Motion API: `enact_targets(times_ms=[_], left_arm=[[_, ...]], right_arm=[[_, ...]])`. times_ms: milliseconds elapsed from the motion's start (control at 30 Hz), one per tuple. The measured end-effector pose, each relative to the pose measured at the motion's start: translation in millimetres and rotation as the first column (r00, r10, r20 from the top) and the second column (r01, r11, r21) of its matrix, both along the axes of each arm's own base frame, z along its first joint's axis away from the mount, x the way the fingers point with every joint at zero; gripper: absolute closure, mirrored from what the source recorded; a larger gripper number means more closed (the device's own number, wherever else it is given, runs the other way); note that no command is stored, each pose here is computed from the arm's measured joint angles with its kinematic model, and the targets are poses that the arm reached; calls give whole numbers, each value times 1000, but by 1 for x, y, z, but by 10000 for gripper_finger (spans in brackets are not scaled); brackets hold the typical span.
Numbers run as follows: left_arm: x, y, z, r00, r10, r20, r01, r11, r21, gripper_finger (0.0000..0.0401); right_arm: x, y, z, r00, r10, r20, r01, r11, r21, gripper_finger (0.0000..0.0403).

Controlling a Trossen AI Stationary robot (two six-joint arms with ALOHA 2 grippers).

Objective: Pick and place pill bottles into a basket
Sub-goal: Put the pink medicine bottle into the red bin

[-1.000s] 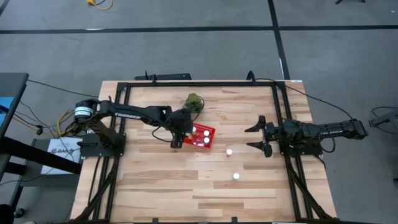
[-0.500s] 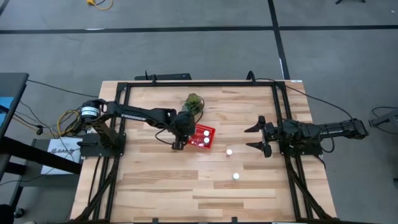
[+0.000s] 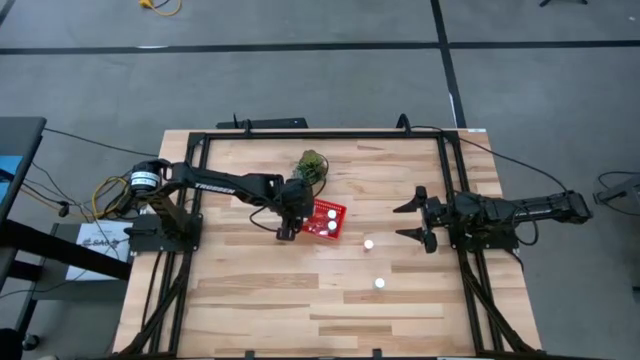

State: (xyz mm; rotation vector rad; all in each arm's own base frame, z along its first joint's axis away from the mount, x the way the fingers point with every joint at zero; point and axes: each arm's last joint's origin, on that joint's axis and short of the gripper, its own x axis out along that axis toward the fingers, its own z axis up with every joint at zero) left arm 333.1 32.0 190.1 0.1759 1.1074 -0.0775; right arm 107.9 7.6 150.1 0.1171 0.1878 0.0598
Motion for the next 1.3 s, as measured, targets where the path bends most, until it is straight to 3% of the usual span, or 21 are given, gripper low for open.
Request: enact_targets(times_ms=[200,400,600,700,800,900,1067,1300], left_arm=[[0,0,4,1000,-20,-20,20,1000,10,215],[1,-3,59,999,-34,9,34,999,-42,203],[-30,-21,133,964,-103,246,122,990,-64,202],[-61,-30,169,913,-108,394,141,988,-56,202],[-91,-37,187,837,-112,536,171,983,-61,202],[-118,-45,185,769,-126,627,227,970,-84,202],[-152,-54,155,643,-132,755,306,947,-95,202],[-201,-51,123,527,-58,848,288,951,-114,202]], right_arm=[[0,0,0,1000,0,0,0,1000,0,97],[0,0,0,1000,0,0,0,1000,0,97],[0,0,0,1000,0,0,0,1000,0,97],[0,0,0,1000,0,0,0,1000,0,97],[0,0,0,1000,0,0,0,1000,0,97],[0,0,0,1000,0,0,0,1000,0,97],[0,0,0,1000,0,0,0,1000,0,97],[0,0,0,1000,0,0,0,1000,0,97]])
